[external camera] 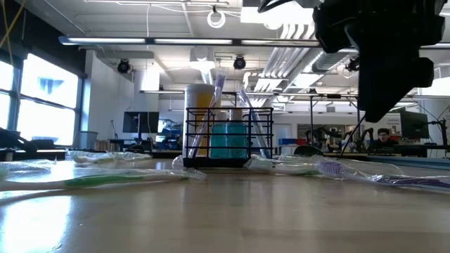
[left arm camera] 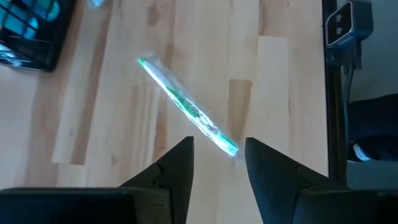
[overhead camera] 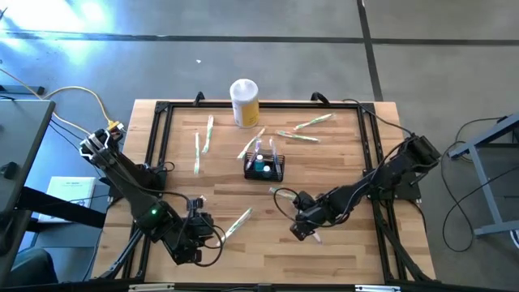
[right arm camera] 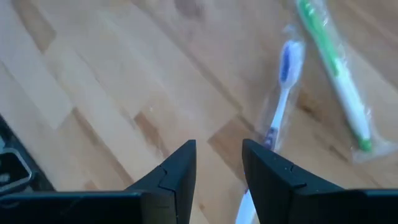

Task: Pick & Place toothbrushing station
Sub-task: Put the purple toothbrush into the left section wire organizer

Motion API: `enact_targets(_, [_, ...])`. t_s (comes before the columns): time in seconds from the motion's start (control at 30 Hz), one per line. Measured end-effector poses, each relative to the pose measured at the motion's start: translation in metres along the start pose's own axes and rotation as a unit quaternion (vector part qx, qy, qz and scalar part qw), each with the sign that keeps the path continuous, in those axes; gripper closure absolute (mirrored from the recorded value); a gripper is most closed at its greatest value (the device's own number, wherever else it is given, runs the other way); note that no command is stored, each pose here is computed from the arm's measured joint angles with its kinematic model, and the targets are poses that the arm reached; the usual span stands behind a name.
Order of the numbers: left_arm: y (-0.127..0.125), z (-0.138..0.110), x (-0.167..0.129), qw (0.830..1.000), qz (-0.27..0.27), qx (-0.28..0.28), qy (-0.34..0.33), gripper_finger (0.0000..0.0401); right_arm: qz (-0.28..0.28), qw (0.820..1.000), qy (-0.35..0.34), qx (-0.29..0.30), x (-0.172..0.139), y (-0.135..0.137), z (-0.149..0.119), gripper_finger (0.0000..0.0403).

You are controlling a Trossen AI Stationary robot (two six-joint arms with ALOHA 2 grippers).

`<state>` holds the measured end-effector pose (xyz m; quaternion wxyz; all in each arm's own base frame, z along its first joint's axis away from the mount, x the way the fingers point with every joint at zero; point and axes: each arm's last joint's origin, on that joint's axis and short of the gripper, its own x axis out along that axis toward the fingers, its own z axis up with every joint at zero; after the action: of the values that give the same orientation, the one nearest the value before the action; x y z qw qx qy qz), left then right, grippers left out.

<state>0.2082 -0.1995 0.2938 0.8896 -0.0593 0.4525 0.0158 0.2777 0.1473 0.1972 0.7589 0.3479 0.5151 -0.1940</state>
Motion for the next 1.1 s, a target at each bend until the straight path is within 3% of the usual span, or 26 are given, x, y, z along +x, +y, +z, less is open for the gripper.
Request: enact_targets(1.1, [-0.004, 0.001, 0.0033, 1.0, -0.014, -0.007, 0.0, 0.0263, -0.021, 0.999, -0.026, 0.032, 0.0047, -0.0079, 0.0066, 0.028])
